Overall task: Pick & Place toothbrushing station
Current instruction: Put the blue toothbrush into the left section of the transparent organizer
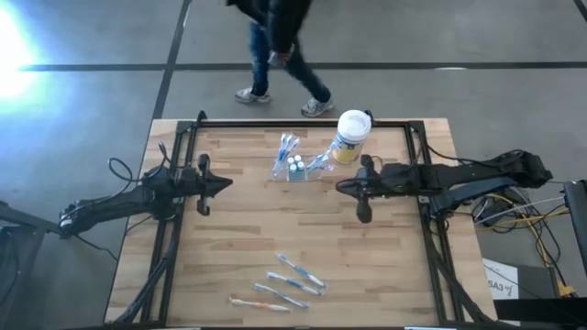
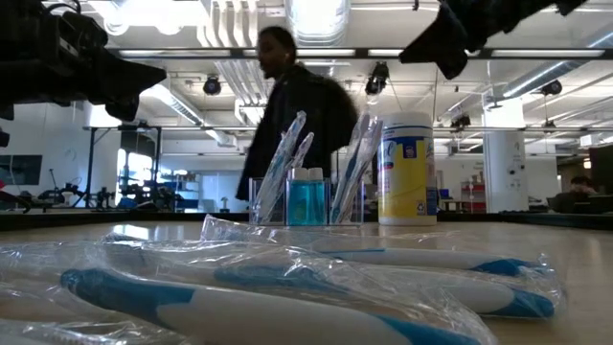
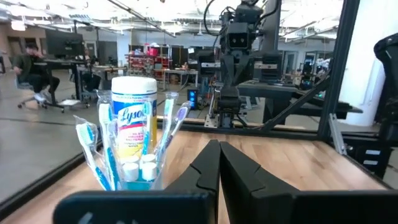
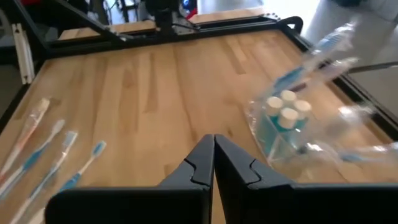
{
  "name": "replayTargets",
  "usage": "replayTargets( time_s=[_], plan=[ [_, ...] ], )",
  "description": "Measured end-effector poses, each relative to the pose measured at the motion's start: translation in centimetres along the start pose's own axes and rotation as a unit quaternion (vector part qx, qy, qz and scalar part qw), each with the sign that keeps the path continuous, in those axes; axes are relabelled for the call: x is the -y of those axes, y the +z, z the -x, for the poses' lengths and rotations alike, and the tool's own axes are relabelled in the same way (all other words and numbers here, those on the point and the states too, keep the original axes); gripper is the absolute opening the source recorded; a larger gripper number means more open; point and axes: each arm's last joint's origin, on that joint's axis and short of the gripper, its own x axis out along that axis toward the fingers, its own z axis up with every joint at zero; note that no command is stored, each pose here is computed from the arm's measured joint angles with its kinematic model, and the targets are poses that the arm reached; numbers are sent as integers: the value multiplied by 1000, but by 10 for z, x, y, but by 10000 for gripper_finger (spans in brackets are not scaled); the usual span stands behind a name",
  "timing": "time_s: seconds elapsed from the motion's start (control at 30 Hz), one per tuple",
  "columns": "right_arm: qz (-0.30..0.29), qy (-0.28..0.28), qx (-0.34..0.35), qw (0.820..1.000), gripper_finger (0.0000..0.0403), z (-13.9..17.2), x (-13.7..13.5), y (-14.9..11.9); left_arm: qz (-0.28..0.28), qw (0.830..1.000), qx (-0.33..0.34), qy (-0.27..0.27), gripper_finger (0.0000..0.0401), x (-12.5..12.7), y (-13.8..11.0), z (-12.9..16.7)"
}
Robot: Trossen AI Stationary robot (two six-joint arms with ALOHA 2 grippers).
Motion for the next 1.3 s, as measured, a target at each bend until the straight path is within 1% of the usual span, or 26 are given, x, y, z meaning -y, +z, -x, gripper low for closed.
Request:
replayTargets(
  time_s=[0.23,0.33,0.4,0.53,0.63,0.7,0.8,0.9,1.07,1.17,1.23,1.3],
  plan=[
    [6,21,-47,999,8,-14,-26,25,8,1000,0,0,12,0,0,0],
    [7,25,-49,998,8,-19,-39,33,1,1000,5,-1,12,0,1,0],
    [7,28,-54,998,8,-24,-47,35,2,1000,6,-4,12,0,3,0],
    [23,38,-77,996,8,-37,-64,35,35,999,17,-12,12,1,10,0],
    [26,42,-93,994,14,-51,-75,33,40,999,18,-11,12,2,12,0],
    [19,42,-104,993,30,-62,-82,34,40,999,22,-8,12,1,13,0],
    [16,38,-142,989,66,-78,-94,31,48,999,22,-5,12,1,13,0],
    [6,42,-195,980,109,-95,-107,25,55,998,21,-5,12,1,13,0],
    [10,19,-283,959,175,-119,-127,11,66,998,20,-5,12,1,13,0],
    [13,38,-291,956,205,-131,-140,4,84,996,11,-4,12,1,11,0],
    [8,62,-272,960,220,-136,-152,4,116,993,-14,3,12,0,6,-1],
    [1,72,-266,961,231,-137,-162,2,132,990,-44,16,12,-1,0,-1]
  ],
)
